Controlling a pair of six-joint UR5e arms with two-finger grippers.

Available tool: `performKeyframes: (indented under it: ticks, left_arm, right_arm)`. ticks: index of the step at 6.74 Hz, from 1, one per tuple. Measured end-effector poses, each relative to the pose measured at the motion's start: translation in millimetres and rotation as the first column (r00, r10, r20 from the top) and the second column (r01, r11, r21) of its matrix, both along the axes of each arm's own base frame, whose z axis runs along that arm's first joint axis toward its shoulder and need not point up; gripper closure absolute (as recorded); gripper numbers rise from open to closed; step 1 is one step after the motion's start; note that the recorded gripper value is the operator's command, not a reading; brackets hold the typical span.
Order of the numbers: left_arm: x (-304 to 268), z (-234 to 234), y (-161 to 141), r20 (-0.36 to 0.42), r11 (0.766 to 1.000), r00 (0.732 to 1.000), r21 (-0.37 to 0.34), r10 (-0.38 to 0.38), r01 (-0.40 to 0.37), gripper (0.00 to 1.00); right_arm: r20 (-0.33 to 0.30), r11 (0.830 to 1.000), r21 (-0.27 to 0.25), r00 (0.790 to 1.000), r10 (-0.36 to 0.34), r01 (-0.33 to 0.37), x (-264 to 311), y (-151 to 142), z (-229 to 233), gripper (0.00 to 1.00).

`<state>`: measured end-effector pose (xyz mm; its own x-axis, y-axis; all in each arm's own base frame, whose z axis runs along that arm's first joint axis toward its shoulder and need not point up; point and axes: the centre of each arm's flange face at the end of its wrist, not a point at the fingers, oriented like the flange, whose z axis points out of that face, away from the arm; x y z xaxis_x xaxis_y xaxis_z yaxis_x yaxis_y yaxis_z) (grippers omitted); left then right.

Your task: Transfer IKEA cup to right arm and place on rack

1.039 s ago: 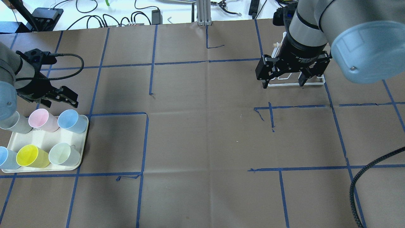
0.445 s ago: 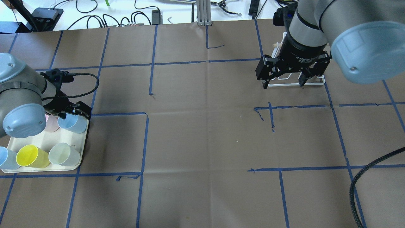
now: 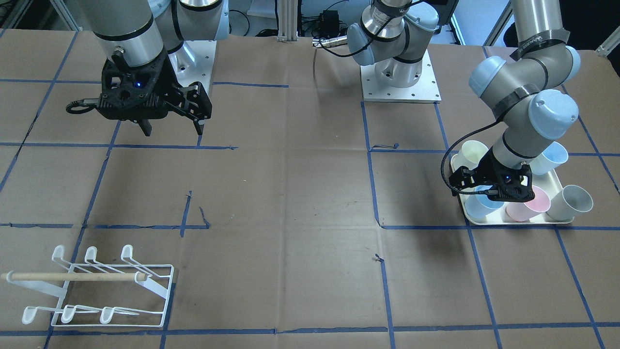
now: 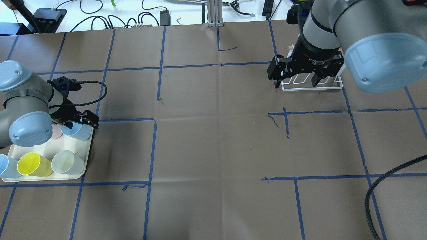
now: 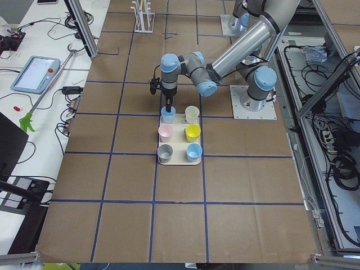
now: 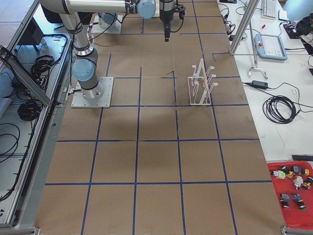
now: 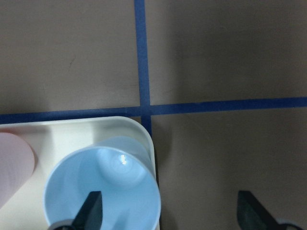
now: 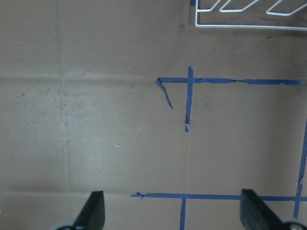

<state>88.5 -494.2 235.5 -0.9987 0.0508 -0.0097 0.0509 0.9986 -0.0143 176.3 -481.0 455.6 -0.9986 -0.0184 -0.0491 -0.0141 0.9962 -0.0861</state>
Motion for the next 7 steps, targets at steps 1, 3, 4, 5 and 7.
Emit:
performKeyframes:
  ticks: [1,3,4,5,7]
  left_arm:
    - [2.4,-4.0,0.0,0.004,1.0,1.0,0.01,0.003,-0.003,0.23]
    - [7.6,-5.6,-0.3,0.011,1.0,1.0,0.015,0.009,-0.009,0.77]
    - [9.2,-4.5,-1.0,0.014,1.0,1.0,0.015,0.011,-0.011,0.92]
    - [9.8,-3.8,-1.3,0.015,1.0,1.0,0.016,0.012,-0.013,1.0]
    - [10.9,-2.3,-1.6,0.016,1.0,1.0,0.015,0.015,-0.015,1.0]
  right_arm:
    - [0.053,0.997,-0.052,0.997,-0.05,0.053,4.8,-2.9,-11.7,0.0]
    - [0.152,0.962,-0.097,0.959,-0.238,0.254,11.4,-2.6,-19.3,0.0]
    - [0.215,0.941,-0.086,0.929,-0.302,0.326,16.7,-2.3,-21.5,0.0]
    - [0.288,0.914,-0.085,0.888,-0.358,0.397,21.6,-3.1,-25.3,0.0]
    - [0.457,0.846,-0.116,0.784,-0.42,0.52,29.7,-1.0,-31.8,0.0]
